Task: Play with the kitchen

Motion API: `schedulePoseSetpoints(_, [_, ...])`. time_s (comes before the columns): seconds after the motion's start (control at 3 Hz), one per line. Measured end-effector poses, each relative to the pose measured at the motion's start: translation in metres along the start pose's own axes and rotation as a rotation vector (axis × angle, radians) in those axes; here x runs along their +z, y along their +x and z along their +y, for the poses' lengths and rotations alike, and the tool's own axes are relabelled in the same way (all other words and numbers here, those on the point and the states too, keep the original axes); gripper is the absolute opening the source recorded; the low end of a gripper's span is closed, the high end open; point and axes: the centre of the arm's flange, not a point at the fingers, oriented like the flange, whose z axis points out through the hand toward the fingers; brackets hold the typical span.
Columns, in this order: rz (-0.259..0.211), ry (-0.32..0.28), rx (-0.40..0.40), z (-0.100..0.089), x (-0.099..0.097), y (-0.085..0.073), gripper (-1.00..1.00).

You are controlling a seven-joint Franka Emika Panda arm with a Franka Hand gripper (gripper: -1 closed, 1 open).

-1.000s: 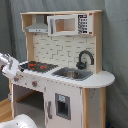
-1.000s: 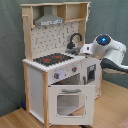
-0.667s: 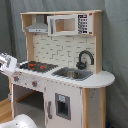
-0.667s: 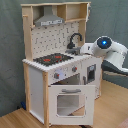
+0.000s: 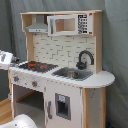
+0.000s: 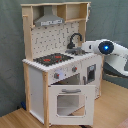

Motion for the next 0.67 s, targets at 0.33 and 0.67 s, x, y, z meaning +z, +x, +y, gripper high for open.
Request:
schedulePoseSetpoints(0.33, [-0.081, -0.066, 0.007, 0.007, -0.011, -0.025, 1.0])
schedulePoseSetpoints(0.67, [-0.159, -0.124, 0.049, 0.012, -0.025, -0.054, 1.0])
